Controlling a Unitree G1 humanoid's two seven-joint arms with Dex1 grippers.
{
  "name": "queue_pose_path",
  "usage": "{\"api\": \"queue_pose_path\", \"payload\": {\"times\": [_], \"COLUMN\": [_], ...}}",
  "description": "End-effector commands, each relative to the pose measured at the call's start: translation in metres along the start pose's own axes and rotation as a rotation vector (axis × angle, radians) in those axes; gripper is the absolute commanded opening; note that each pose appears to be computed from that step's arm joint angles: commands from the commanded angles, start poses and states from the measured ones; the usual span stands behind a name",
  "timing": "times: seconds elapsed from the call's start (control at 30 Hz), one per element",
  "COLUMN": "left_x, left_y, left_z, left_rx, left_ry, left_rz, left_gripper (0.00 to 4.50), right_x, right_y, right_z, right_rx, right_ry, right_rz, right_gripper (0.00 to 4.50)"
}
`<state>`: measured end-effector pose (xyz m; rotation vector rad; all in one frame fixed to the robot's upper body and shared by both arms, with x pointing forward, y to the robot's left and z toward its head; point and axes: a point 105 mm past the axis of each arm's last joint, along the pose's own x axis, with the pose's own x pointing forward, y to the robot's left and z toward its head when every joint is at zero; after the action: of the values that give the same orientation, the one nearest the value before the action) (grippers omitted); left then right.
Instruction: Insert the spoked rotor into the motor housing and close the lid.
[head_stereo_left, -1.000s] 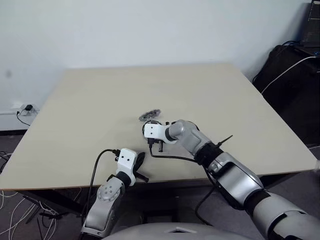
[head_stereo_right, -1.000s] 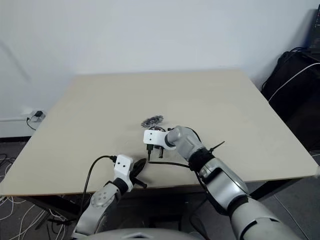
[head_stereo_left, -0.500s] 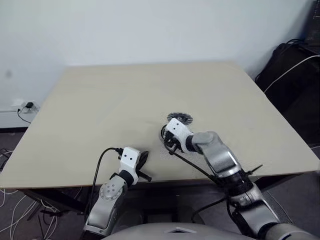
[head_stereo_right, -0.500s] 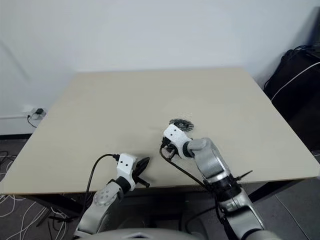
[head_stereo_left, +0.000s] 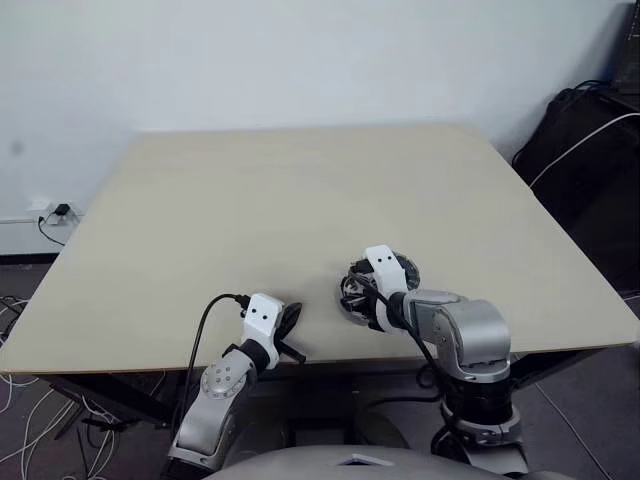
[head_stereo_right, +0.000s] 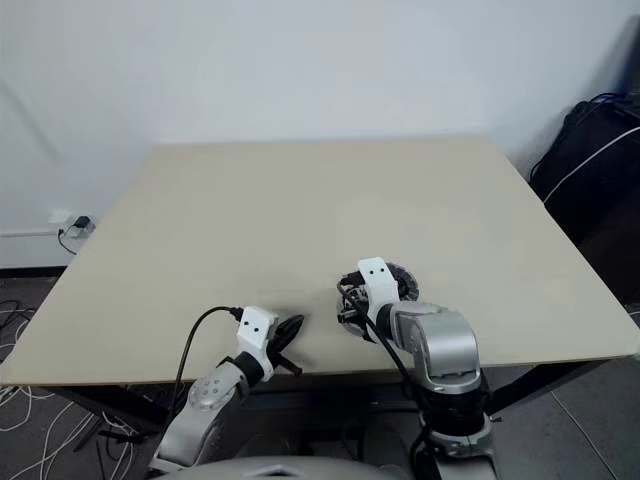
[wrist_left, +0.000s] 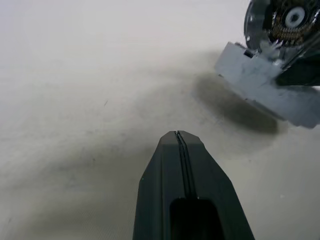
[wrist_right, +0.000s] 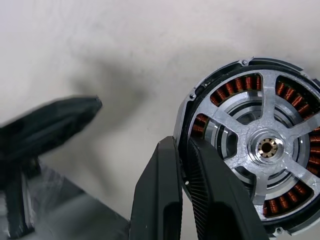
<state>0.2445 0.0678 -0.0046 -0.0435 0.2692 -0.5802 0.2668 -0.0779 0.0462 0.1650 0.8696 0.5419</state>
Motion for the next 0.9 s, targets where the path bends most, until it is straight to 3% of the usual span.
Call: {"api": "queue_pose_path", "payload": {"times": [0.03, 0.5, 0.73, 0.9], "left_x": [0.003, 0.000, -0.001, -0.001], "left_y": [-0.003, -0.001, 0.001, 0.000], "left_z": [0.006, 0.005, 0.005, 0.006], "left_rx": [0.004, -0.003, -0.004, -0.004], "left_ry": [-0.025, -0.025, -0.025, -0.027], "left_rz": [-0.025, -0.003, 0.007, 0.005], "left_gripper": [0.00, 0.00, 0.00, 0.00], "right_x": [0.004, 0.067, 0.080, 0.073], "right_y": [0.002, 0.023, 0.048, 0.077], "right_z": [0.015, 0.019, 0.031, 0.053], "right_rx": [0.042, 0.170, 0.140, 0.142], "right_ry": [-0.052, -0.012, -0.043, -0.132], "right_rz": [-0.034, -0.069, 0.012, 0.163], "right_gripper": [0.00, 0.00, 2.16, 2.16]}}
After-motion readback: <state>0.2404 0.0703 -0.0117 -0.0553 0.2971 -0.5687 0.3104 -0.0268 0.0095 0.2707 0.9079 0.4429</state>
